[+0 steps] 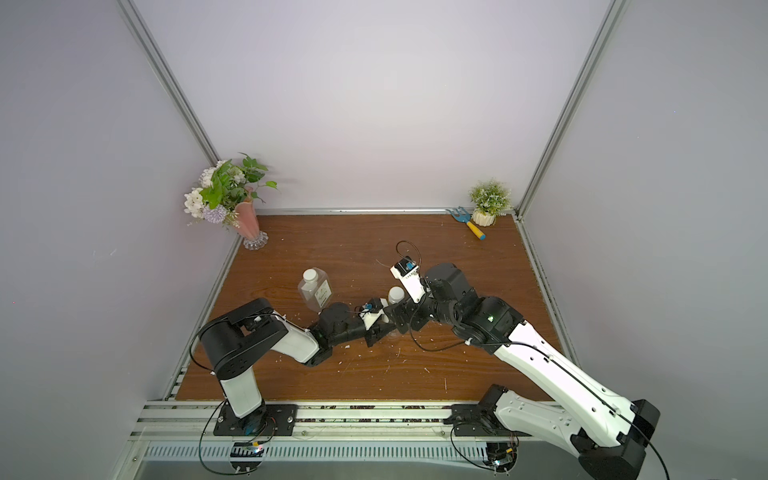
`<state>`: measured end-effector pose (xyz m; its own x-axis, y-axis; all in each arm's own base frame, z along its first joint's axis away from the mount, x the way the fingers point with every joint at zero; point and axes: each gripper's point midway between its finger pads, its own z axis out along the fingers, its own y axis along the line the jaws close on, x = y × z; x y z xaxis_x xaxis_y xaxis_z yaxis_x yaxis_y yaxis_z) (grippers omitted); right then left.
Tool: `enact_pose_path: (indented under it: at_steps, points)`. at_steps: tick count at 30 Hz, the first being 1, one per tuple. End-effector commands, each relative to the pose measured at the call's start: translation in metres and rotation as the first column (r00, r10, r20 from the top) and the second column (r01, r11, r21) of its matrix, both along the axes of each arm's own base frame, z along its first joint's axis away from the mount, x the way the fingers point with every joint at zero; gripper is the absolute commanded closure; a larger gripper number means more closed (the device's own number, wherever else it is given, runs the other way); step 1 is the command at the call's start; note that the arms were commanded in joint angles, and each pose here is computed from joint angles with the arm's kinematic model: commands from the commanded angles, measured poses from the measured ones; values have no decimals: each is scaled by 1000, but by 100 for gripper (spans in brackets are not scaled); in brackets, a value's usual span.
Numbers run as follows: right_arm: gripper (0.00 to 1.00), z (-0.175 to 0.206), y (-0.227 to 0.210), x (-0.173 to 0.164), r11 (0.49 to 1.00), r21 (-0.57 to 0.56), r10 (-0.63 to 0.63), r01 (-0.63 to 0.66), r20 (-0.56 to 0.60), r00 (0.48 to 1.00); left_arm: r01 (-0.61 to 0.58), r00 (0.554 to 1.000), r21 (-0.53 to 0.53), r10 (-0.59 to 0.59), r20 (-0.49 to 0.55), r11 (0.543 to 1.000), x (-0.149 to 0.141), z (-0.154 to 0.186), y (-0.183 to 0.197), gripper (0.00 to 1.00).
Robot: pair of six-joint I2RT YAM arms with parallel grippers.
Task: Screw on the bottle caps
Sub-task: Screw the bottle cap onto the plastic bottle.
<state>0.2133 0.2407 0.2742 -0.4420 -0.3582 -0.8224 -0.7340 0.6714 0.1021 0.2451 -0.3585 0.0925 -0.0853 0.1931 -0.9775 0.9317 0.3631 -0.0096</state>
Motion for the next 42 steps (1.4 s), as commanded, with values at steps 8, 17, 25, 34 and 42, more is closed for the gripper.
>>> enact_pose_path:
  at_steps: [8, 17, 25, 34, 42]
  points:
    - [5, 39, 19, 15, 950, 228, 148, -214, 276, 950, 1, 1000, -3, -1, -8, 1000, 6, 1, 5, 63]
    - [11, 20, 12, 34, 926, 280, 168, -252, 289, 942, -4, 1000, 7, 4, -16, 1000, 9, -8, 8, 64]
    - [18, 3, 17, 37, 923, 290, 178, -252, 261, 949, -8, 1000, 2, 8, -20, 1000, 10, -11, 10, 64]
    - [21, -8, 19, 41, 935, 262, 177, -240, 242, 954, -7, 1000, -6, 7, -12, 1000, 10, -6, 11, 64]
    - [24, -14, 21, 47, 947, 230, 171, -224, 228, 959, -8, 1000, -8, 8, -13, 1000, 10, -5, 11, 64]
